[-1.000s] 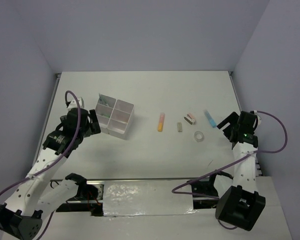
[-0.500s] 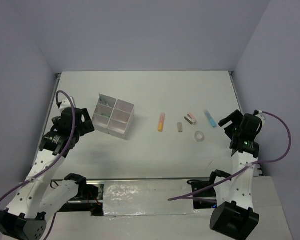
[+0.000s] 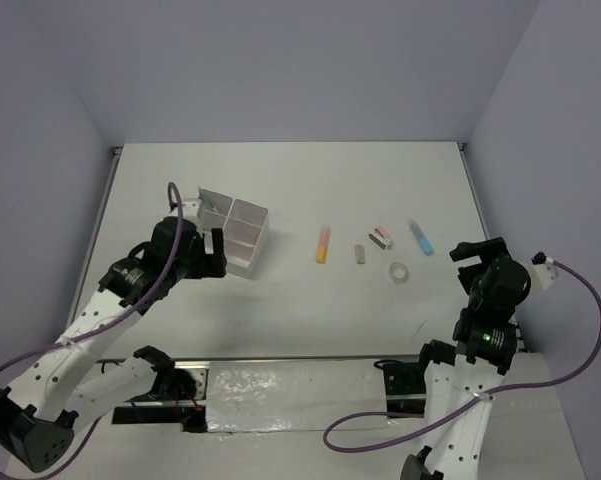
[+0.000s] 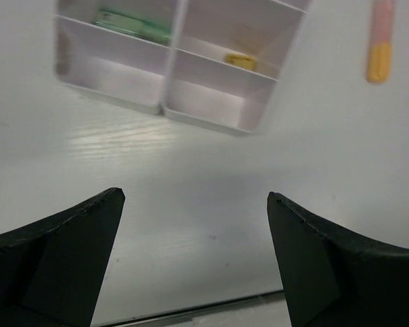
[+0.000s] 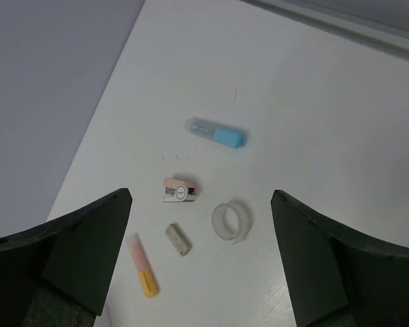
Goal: Sort the stationery into containers
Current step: Pick up the stationery from the center of the board, then place the stationery in the storage box.
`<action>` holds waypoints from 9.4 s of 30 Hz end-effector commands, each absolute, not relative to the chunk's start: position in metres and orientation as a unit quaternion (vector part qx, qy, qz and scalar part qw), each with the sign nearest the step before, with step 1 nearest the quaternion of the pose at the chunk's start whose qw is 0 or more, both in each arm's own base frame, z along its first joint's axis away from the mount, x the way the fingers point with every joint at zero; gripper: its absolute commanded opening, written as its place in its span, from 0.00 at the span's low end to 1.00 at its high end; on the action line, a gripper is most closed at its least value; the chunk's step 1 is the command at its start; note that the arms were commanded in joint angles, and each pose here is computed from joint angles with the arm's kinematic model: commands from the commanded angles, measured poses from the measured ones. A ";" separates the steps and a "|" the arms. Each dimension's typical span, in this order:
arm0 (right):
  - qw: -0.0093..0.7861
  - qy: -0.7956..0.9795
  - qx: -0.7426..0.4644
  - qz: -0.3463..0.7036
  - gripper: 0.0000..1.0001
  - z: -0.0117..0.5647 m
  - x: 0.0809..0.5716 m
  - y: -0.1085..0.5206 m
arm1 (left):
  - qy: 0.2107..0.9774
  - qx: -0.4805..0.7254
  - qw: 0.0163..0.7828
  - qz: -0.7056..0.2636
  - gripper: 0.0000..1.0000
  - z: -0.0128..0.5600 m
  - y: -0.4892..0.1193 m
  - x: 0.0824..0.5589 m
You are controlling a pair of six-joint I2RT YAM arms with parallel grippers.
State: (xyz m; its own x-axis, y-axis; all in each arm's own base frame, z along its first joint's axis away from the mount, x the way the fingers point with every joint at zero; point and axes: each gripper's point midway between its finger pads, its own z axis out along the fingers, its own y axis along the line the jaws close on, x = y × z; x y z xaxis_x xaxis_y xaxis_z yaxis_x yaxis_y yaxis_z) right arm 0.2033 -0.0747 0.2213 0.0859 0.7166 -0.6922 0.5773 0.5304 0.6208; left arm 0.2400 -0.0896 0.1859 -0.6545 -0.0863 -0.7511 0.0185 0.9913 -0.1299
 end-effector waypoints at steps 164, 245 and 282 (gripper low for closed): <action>0.438 0.823 -0.288 0.216 0.10 0.274 0.289 0.469 | 0.787 -0.270 0.549 0.076 0.99 0.258 0.044 0.224; 0.461 0.833 -0.266 0.153 0.09 0.276 0.296 0.395 | 0.785 -0.268 0.554 0.074 0.99 0.260 0.043 0.223; 0.474 0.821 -0.279 0.153 0.10 0.281 0.292 0.387 | 0.781 -0.270 0.558 0.072 0.99 0.262 0.044 0.221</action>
State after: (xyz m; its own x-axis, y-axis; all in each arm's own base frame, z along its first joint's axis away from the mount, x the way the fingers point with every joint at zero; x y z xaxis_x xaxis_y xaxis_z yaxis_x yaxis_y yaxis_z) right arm 0.2931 0.3919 0.2351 -0.4634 -0.3876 -0.7969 -0.6003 0.7988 -0.0394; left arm 0.2183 0.0423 0.2525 -0.2724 -0.3440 -0.8986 -0.5060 0.8455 -0.1703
